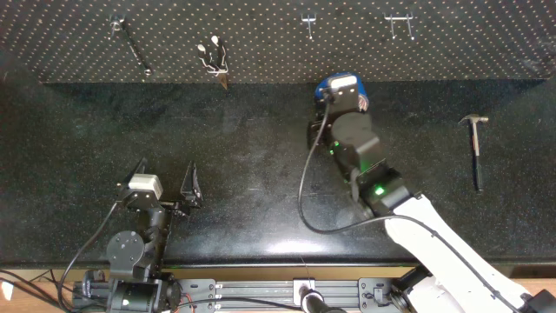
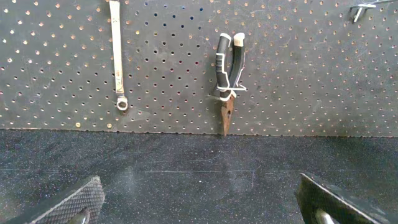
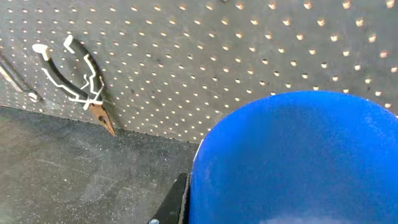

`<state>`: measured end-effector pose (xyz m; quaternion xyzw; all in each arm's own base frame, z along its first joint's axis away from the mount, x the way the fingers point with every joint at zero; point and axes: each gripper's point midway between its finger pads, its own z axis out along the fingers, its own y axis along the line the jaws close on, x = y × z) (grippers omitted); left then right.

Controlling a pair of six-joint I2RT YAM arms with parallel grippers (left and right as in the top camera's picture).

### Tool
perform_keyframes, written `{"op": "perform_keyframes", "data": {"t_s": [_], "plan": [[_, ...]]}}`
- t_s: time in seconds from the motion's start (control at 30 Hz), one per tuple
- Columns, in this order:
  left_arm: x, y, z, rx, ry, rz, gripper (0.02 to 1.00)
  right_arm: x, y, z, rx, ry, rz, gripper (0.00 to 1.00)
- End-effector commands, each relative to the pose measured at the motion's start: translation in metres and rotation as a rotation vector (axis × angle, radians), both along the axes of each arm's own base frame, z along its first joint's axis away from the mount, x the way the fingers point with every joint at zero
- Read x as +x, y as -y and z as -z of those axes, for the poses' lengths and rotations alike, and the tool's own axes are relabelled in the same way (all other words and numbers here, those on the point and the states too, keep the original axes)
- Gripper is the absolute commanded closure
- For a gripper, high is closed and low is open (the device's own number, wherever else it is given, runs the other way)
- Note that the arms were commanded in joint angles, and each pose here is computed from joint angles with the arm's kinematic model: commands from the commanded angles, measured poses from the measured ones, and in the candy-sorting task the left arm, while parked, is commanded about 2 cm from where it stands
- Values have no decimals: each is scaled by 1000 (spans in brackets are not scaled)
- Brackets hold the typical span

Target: Place Tools Onto Pegboard

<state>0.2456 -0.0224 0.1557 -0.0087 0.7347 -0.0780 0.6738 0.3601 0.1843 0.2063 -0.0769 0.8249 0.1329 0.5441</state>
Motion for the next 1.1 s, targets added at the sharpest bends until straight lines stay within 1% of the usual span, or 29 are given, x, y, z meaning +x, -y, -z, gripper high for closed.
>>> {"op": "perform_keyframes", "data": {"t_s": [0.03, 0.27, 0.4, 0.63, 0.73, 0.8, 0.87, 0.9, 0.97, 1.1], "plan": [[0, -2, 0, 9, 4, -9, 23, 6, 14, -39, -60, 125, 171, 925], [0, -2, 0, 9, 4, -9, 23, 18, 6, -70, -22, 172, 180, 925], [0, -2, 0, 9, 4, -9, 23, 26, 3, -87, -3, 197, 202, 925], [0, -2, 0, 9, 4, -9, 23, 43, -19, -106, 21, 217, 179, 925], [0, -2, 0, 9, 4, -9, 25, 45, -26, -112, 35, 222, 155, 925], [0, -2, 0, 9, 4, -9, 23, 46, -27, -116, 43, 227, 156, 925], [0, -2, 0, 9, 4, -9, 23, 47, -29, -121, 61, 231, 156, 925], [0, -2, 0, 9, 4, -9, 23, 48, -33, -124, 73, 232, 135, 925], [0, -2, 0, 9, 4, -9, 23, 48, -42, -125, 105, 215, 98, 925], [0, -2, 0, 9, 4, -9, 23, 43, -45, -105, 100, 131, 80, 925]]}}
